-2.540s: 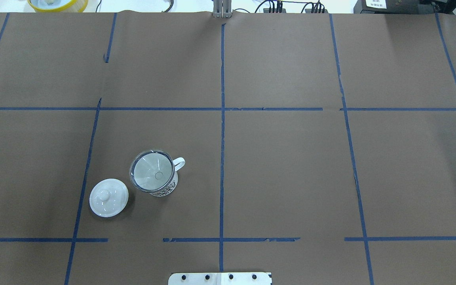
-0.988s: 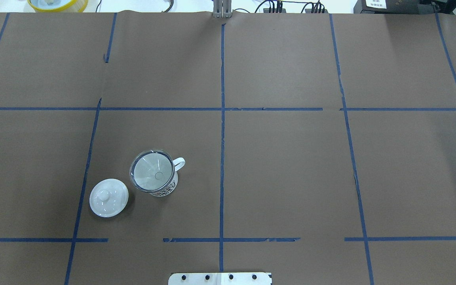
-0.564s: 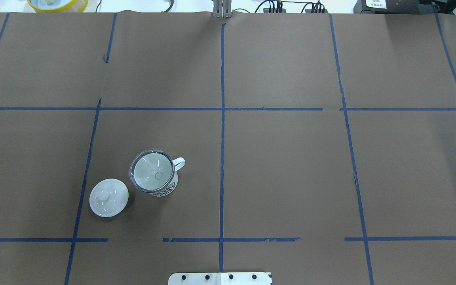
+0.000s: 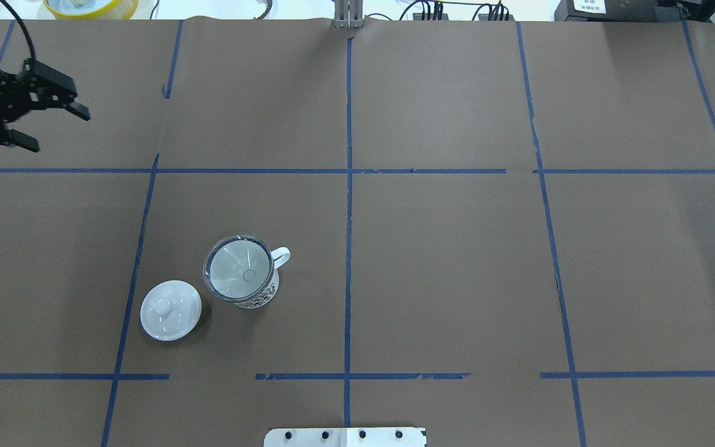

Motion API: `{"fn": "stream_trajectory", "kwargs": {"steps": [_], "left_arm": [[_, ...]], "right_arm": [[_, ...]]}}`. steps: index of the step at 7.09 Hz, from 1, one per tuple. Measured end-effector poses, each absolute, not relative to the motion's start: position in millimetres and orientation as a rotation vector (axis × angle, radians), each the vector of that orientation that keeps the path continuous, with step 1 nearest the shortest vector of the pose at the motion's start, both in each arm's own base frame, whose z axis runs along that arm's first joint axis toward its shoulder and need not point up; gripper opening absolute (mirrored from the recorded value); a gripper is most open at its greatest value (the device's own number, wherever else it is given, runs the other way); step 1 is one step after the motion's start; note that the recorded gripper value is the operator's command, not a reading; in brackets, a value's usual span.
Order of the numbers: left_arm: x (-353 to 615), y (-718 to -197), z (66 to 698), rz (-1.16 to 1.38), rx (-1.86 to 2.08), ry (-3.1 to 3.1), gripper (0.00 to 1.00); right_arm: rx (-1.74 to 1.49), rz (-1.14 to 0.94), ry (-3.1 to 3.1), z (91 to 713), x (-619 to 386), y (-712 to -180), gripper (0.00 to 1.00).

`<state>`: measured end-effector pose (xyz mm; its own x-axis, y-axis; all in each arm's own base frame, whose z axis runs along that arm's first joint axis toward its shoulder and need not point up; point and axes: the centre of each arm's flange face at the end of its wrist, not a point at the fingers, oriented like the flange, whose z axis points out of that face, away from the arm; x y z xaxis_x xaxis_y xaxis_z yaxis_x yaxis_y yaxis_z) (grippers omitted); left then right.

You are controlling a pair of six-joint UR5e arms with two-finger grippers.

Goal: Remove funnel from cup
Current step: 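Move the left gripper over the mug and grasp the glass funnel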

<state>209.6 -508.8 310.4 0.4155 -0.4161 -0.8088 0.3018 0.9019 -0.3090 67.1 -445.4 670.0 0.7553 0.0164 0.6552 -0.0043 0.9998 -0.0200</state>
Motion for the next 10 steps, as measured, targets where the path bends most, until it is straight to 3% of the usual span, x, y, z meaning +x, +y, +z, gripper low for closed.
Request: {"fn": "stream_trajectory", "kwargs": {"steps": [3, 10], "left_arm": [[318, -490, 220, -0.485, -0.244, 0.949, 0.93], [458, -439, 215, -0.47, -0.314, 0.857, 0.88]], "right_arm": [[-0.018, 0.011, -0.715, 670, 67, -445, 1.0], [-0.018, 0.011, -0.715, 670, 67, -445, 1.0]]}}
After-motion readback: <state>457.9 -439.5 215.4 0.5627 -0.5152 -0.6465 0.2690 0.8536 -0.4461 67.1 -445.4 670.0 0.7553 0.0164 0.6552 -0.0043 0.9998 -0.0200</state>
